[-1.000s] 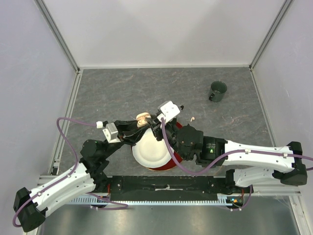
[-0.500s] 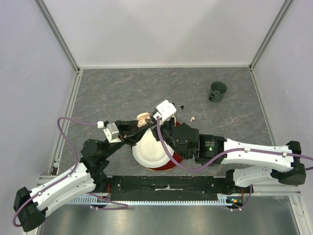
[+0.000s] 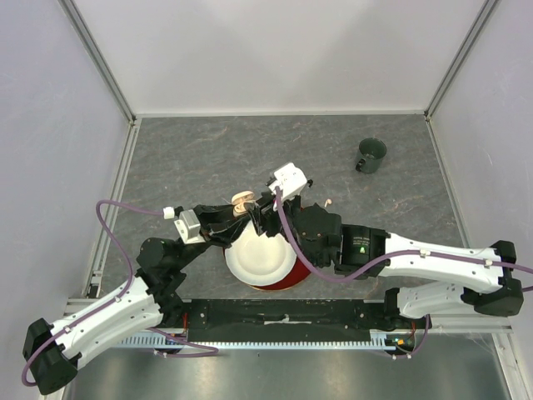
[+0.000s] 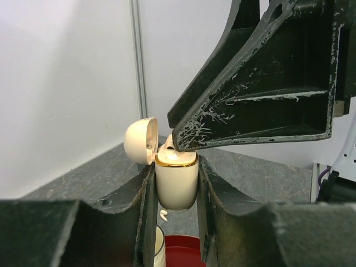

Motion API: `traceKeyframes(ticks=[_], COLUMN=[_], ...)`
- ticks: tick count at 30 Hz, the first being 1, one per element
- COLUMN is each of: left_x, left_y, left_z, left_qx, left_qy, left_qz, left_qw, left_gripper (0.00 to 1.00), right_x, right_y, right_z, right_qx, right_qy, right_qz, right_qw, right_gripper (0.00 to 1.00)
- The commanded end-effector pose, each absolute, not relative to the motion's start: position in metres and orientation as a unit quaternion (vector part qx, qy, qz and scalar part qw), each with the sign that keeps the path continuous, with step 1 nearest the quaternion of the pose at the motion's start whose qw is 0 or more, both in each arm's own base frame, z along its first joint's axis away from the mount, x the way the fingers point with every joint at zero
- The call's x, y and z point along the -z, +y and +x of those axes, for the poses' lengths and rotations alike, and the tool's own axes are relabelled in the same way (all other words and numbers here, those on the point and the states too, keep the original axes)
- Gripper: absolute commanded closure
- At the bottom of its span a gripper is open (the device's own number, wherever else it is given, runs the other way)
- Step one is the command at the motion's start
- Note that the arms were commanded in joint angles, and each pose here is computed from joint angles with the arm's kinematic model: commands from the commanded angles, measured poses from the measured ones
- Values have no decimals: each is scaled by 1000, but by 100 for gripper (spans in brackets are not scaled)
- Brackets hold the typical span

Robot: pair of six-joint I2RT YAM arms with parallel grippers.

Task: Insert the wireless bluetooth earbuds into the charging case
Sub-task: Place the earbud in the charging case.

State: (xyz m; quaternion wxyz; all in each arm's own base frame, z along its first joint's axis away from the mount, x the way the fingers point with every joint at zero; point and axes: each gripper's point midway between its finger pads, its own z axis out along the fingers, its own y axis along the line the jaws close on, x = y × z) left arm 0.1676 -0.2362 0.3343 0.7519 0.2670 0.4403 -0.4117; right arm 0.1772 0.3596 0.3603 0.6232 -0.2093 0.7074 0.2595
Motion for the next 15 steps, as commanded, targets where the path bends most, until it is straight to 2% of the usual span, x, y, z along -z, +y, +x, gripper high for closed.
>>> traceKeyframes(ticks=[1,15], left_x=[-365,-362], left_y=[-227,-227], left_z=[160,161], left_qx=[409,408], left_qy=[389,393], left_qz=[259,257], left_qw=[784,783], left_gripper=[98,98], right_x=[-382,-448], right_y=[359,340], right_z=[174,189], right_qx=[-308,-425], right_qy=[704,656], right_qz=[-184,-126], right_qw=[613,611], right_gripper=[43,14])
